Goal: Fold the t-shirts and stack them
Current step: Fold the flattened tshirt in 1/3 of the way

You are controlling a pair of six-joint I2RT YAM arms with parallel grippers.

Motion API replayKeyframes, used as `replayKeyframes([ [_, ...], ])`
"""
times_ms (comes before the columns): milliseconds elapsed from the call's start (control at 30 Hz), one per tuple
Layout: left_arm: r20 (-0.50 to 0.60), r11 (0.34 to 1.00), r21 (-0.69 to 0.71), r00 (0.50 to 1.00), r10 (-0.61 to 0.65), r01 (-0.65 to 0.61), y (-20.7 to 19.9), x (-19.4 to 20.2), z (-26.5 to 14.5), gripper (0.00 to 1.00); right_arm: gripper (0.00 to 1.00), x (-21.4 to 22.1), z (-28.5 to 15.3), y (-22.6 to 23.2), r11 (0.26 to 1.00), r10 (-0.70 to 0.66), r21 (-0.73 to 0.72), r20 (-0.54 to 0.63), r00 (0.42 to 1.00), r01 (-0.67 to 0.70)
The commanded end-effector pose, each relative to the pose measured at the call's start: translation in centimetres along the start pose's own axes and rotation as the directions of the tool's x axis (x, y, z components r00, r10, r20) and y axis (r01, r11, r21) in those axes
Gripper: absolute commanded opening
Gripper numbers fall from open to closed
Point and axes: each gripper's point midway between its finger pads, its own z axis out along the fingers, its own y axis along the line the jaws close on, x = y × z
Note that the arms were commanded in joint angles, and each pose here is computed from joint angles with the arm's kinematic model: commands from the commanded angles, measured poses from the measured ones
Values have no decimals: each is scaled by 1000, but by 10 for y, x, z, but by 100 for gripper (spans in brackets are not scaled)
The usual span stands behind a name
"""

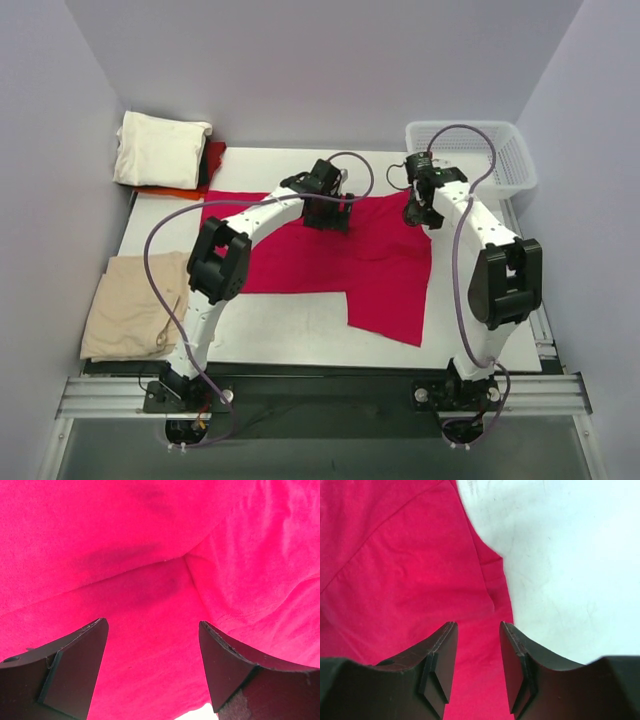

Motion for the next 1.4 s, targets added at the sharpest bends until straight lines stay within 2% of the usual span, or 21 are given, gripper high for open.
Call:
replayKeyframes([
  [0, 49, 999, 24, 998, 29, -30, -13, -18, -5, 84, 39, 18, 0, -12, 998, 62, -2, -21, 998, -62],
  [100, 49, 999, 23, 998, 24, -25, -15, -18, -1, 84, 36, 54, 19, -13, 989, 132, -56, -104, 986, -138],
  [200, 51, 999, 23, 998, 21, -22, -16, -19, -1, 84, 32, 68, 26, -7, 967, 192, -142, -141, 971, -212],
  [300, 45, 1000, 22, 999, 19, -20, -15, -17, -1, 84, 29, 70, 39, -7, 947, 247, -181, -116, 962, -265],
  [500, 36, 1000, 15, 999, 18, -19, -12, -11, -2, 84, 26, 67, 52, -14, 945, 269, -188, -24, 963, -269],
  [733, 41, 1000, -1, 999, 24, -24, -9, -10, -5, 84, 25, 61, 46, -21, 939, 294, -202, 61, 954, -277],
  [1100, 33, 1000, -6, 999, 27, -26, -8, -8, -5, 84, 25, 56, 60, -17, 949, 265, -202, 86, 961, -243],
  [1367, 35, 999, -20, 999, 30, -29, -4, -9, -8, 84, 25, 57, 72, -10, 946, 260, -212, 41, 965, -246],
])
